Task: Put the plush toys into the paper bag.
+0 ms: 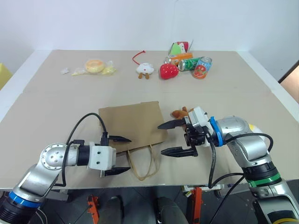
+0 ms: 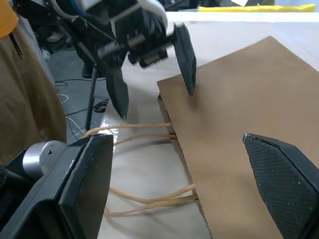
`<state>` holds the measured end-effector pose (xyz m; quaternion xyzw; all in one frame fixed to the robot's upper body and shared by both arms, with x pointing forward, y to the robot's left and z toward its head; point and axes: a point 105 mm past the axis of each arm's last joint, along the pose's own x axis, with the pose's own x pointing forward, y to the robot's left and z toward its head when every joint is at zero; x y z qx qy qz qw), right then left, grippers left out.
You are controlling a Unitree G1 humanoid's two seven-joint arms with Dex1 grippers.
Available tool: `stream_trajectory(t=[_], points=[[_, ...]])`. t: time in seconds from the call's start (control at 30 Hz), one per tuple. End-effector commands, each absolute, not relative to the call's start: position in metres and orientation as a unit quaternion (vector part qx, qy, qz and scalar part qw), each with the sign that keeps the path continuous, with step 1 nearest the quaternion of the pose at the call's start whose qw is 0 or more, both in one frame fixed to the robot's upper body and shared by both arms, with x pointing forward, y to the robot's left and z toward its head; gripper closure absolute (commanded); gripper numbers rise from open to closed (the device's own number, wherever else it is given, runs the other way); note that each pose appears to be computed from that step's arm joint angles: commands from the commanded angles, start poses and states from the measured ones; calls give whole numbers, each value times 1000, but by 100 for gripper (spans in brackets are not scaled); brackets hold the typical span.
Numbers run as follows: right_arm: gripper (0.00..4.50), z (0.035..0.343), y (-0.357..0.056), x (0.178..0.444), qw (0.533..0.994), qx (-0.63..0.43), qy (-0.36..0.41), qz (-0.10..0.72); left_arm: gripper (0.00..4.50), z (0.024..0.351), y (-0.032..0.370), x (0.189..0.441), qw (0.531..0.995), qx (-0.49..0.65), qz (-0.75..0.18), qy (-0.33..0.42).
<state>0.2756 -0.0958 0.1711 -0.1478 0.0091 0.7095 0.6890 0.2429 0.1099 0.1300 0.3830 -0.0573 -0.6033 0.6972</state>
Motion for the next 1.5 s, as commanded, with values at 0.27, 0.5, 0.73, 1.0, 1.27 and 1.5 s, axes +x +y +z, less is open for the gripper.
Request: stream_trajectory(t=[0.27,0.5,0.73,1.0,1.27,1.5], points=[[0,182,-103,272,715,-164,-11,680,125,151,76,249,661,363,-641,-144],[0,180,-103,273,719,-166,-10,675,350,156,74,254,676,340,-637,-149],[0,178,-105,277,723,-168,-8,670,437,161,78,262,697,325,-622,-147],[0,175,-104,278,723,-169,-8,669,329,169,91,254,693,320,-632,-133],[0,172,-105,279,724,-171,-5,668,176,161,91,240,650,345,-669,-106],[0,170,-104,279,723,-172,-5,669,176,137,82,249,623,378,-678,-97]])
